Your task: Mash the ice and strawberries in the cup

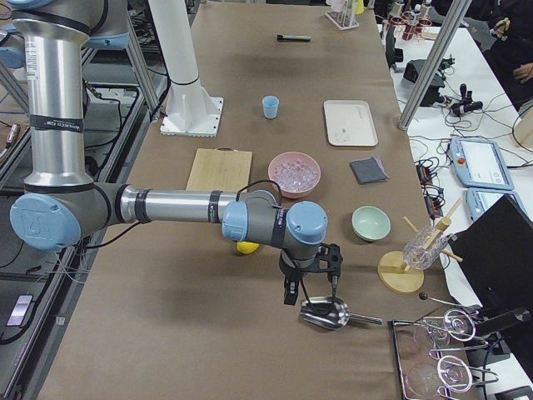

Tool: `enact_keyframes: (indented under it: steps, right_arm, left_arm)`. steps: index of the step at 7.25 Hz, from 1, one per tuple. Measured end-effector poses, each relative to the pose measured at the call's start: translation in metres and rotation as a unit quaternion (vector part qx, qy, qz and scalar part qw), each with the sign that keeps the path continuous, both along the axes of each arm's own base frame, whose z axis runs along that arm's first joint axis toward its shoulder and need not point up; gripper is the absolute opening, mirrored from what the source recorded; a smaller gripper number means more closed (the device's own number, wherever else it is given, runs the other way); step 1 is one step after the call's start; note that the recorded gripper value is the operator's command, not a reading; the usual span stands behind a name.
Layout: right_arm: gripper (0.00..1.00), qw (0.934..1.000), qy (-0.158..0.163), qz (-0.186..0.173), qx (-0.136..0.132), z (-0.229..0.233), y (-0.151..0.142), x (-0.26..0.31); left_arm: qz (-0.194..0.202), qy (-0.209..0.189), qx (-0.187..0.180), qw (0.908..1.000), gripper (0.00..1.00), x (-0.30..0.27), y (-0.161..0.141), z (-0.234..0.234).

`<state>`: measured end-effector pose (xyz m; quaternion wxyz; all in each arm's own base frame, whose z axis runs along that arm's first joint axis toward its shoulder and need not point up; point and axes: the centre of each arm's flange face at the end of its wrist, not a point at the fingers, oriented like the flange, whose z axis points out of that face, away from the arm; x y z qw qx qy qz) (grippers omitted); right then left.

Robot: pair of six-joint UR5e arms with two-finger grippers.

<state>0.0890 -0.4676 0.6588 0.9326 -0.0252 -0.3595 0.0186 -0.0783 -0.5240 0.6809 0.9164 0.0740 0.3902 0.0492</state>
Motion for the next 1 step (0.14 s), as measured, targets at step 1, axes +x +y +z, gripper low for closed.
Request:
enact_keyframes:
  steps: [1]
  right_arm:
    - [1.0, 1.0, 0.001, 0.0, 0.002, -0.0019, -0.0024, 0.0002]
  left_arm:
    - [0.0, 0.0, 0.0, 1.0, 0.98, 0.0, -0.0025, -0.0034]
